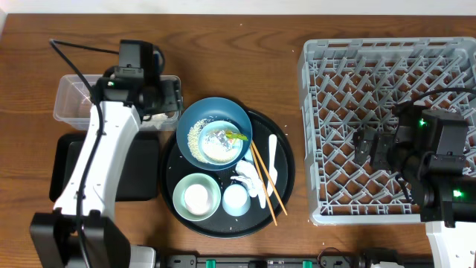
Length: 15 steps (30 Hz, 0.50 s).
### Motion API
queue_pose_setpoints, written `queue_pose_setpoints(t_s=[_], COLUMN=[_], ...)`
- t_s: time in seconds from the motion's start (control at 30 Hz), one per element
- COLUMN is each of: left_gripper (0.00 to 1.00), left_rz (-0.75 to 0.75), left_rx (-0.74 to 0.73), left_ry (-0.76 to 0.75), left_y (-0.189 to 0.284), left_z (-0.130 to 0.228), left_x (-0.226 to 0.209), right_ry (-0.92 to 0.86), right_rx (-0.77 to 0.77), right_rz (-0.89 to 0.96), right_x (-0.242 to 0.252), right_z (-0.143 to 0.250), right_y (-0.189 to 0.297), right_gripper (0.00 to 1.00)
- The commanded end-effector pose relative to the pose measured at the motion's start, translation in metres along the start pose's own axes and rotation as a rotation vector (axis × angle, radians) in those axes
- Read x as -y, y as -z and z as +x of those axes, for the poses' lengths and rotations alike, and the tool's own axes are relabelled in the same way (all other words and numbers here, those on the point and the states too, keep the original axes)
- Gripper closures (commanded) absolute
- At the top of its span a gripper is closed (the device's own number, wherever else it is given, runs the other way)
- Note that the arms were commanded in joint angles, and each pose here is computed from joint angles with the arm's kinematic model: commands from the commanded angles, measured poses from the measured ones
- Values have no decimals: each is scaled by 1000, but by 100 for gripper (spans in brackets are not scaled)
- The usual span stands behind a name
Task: Sort waste into correct bins and load items into the dishwasher rack
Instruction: 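Reach the left gripper back to the yellow snack wrapper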
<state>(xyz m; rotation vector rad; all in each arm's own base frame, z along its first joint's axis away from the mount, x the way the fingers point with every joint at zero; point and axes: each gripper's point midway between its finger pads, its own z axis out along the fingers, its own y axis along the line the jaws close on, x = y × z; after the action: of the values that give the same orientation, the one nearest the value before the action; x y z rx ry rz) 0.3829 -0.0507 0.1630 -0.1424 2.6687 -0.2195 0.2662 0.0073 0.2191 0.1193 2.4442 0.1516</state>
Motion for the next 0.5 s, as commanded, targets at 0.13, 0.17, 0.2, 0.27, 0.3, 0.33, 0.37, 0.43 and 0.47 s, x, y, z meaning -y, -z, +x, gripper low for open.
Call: queue_pose_setpoints(t_s=[0.13,0.17,0.2,0.27,0.3,0.33,0.37,0.43,0.47], left_gripper=[17,17,17,17,17,17,17,17,17], left_rz=[175,185,205,244,252,250,251,252,250], left_rx=[-89,-105,-127,-161,-176,-186,-195,-210,-220], left_ry=[-127,-139,-152,-155,-135,-114,-104,-114,-113], left_y=[-3,-2,-1,1,2,3,3,3,2], left_z=[31,36,43,53,57,59,62,67,70], left_x=[73,78,86,97,101,103,105,110,111], right_ry=[9,8,8,8,8,8,8,8,8], right_rx=[17,14,14,12,12,11,11,12,11], right_rz=[-5,-5,-5,-5,-5,-5,-5,-5,-5], right_x=[-3,-3,-3,-3,-3,-3,-3,-3,-3], right_z=[-6,-5,-5,-5,-5,-4,-4,-5,-4], right_y=[4,4,4,4,4,4,4,4,4], right_gripper=[1,1,1,1,1,1,1,1,1])
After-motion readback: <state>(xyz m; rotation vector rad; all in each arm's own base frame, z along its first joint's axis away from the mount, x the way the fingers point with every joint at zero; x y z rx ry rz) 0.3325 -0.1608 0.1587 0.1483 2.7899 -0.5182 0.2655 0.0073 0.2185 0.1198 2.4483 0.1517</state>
